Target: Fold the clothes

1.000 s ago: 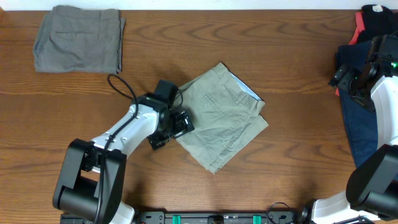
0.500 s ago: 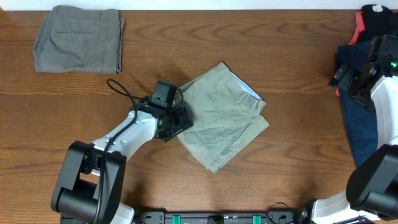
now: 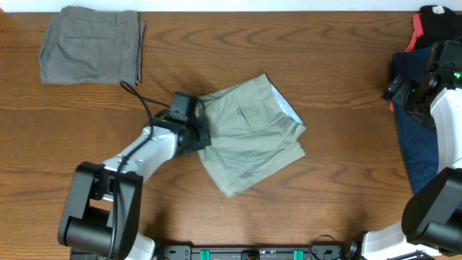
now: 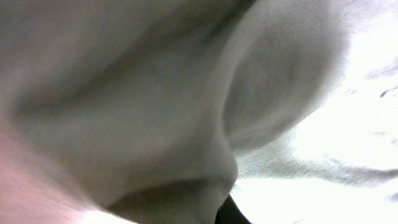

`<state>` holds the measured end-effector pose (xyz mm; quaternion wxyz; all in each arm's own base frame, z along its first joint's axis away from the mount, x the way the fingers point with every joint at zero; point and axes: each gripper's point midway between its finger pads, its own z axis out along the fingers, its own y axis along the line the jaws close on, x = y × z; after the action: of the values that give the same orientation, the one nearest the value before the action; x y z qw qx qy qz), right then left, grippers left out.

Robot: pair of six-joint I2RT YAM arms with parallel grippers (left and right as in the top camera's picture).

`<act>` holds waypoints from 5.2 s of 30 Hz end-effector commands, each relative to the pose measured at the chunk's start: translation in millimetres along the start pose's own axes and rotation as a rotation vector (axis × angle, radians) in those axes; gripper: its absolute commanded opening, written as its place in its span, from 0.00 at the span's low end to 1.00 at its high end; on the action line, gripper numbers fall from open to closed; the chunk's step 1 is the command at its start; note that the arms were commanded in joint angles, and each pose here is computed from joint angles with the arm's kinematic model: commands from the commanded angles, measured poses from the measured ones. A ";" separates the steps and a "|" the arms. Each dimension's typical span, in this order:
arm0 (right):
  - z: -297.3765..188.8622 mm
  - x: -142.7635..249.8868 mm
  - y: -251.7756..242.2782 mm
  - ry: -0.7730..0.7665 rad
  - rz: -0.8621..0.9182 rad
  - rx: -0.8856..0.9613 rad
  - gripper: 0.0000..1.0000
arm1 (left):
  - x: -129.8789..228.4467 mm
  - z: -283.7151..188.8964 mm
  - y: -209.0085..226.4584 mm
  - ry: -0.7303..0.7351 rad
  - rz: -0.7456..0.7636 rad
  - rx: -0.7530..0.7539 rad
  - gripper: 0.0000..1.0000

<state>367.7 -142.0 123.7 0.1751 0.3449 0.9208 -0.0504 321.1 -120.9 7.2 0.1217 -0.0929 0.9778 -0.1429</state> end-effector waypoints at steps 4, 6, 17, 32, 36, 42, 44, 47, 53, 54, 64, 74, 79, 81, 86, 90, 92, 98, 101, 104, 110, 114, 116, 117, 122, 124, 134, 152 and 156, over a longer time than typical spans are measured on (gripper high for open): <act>-3.7 -2.1 -1.7 -0.014 -0.011 0.007 0.99 | -75.8 -19.8 21.5 -0.222 0.196 -0.047 0.06; -3.7 -2.1 -1.7 -0.014 -0.011 0.007 0.99 | -98.5 -26.9 27.7 -0.311 0.204 -0.068 0.06; -3.6 -2.0 -1.6 -0.013 -0.011 0.006 0.99 | -190.8 -81.7 36.5 -0.730 0.313 -0.175 0.06; -3.7 -2.1 -1.7 -0.014 -0.011 0.007 0.99 | -243.5 -157.5 48.2 -1.047 0.506 -0.533 0.06; -3.7 -2.1 -1.7 -0.014 -0.011 0.007 0.99 | -250.3 -172.2 43.3 -1.110 0.528 -0.555 0.06; -3.6 -2.0 -1.7 -0.013 -0.011 0.007 0.99 | -256.0 -184.0 54.8 -1.120 0.589 -0.637 0.06; -3.6 -2.0 -1.7 -0.013 -0.011 0.007 0.99 | -259.4 -192.1 60.8 -1.137 0.599 -0.669 0.07; -3.6 -2.0 -1.7 -0.013 -0.011 0.007 0.99 | -266.1 -212.0 69.2 -1.197 0.597 -0.718 0.07; -3.7 -2.1 -1.7 -0.014 -0.011 0.007 0.99 | -269.7 -221.9 75.5 -1.182 0.693 -0.819 0.07; -3.7 -2.1 -1.7 -0.014 -0.011 0.007 0.99 | -271.0 -222.5 76.6 -1.183 0.697 -0.818 0.07; -3.6 -2.0 -1.7 -0.013 -0.011 0.007 0.99 | -290.5 -235.7 94.9 -1.204 0.666 -0.859 0.07; -3.6 -2.0 -1.7 -0.013 -0.011 0.007 0.99 | -312.7 -237.4 109.6 -1.209 0.712 -0.892 0.11; -3.6 -2.0 -1.7 -0.013 -0.011 0.007 0.99 | -319.1 -208.8 124.2 -1.124 0.790 -0.945 0.13; -3.7 -2.1 -1.7 -0.014 -0.011 0.007 0.99 | -322.4 -198.7 132.5 -1.100 0.802 -0.962 0.15; -3.7 -2.1 -1.7 -0.014 -0.011 0.007 0.99 | -332.6 -187.9 153.1 -1.094 0.780 -1.002 0.16; -3.7 -2.1 -1.7 -0.014 -0.011 0.007 0.99 | -337.1 -178.4 178.8 -1.048 0.736 -1.044 0.17; -3.6 -2.0 -1.7 -0.013 -0.011 0.007 0.99 | -336.4 -174.7 188.6 -1.028 0.722 -1.057 0.22; -3.6 -2.0 -1.7 -0.013 -0.011 0.007 0.99 | -335.9 -181.3 194.0 -1.032 0.702 -1.069 0.98; -3.6 -2.0 -1.7 -0.013 -0.011 0.007 0.99 | -333.3 -185.8 196.2 -1.045 0.620 -1.078 0.98; -3.7 -2.1 -1.7 -0.014 -0.011 0.007 0.99 | -327.2 -182.5 199.5 -1.034 0.516 -1.084 0.98; -3.7 -2.1 -1.7 -0.014 -0.011 0.007 0.99 | -309.3 -133.2 195.6 -0.819 0.576 -1.038 0.98; -3.7 -2.1 -1.7 -0.014 -0.011 0.007 0.99 | -282.3 -89.2 195.4 -0.602 0.649 -0.980 0.98; -3.7 -2.1 -1.6 -0.013 -0.011 0.006 0.99 | -275.0 -79.6 193.6 -0.567 0.639 -0.955 0.98; -3.7 -2.1 -1.7 -0.014 -0.011 0.007 0.99 | -275.6 -79.9 190.2 -0.597 0.595 -0.935 0.98; -3.7 -2.1 -1.7 -0.014 -0.011 0.007 0.99 | -283.6 -105.0 165.3 -0.752 0.424 -0.846 0.98; -3.6 -2.0 -1.6 -0.013 -0.011 0.006 0.99 | -286.4 -123.0 151.2 -0.827 0.341 -0.794 0.98; -3.7 -2.1 -1.7 -0.014 -0.011 0.007 0.99 | -233.2 -207.8 102.4 -0.832 0.122 -0.626 0.98; -3.7 -2.1 -1.7 -0.014 -0.011 0.007 0.99 | -49.9 -269.9 52.0 -0.549 -0.306 -0.143 0.98; -3.7 -2.1 -1.7 -0.014 -0.011 0.007 0.99 | -13.4 -269.8 28.9 -0.475 -0.239 -0.046 0.98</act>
<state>367.4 -142.0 123.3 0.1746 0.3450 0.9208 -0.0506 275.2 4.1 255.5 0.3489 -0.2641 0.8975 -0.0549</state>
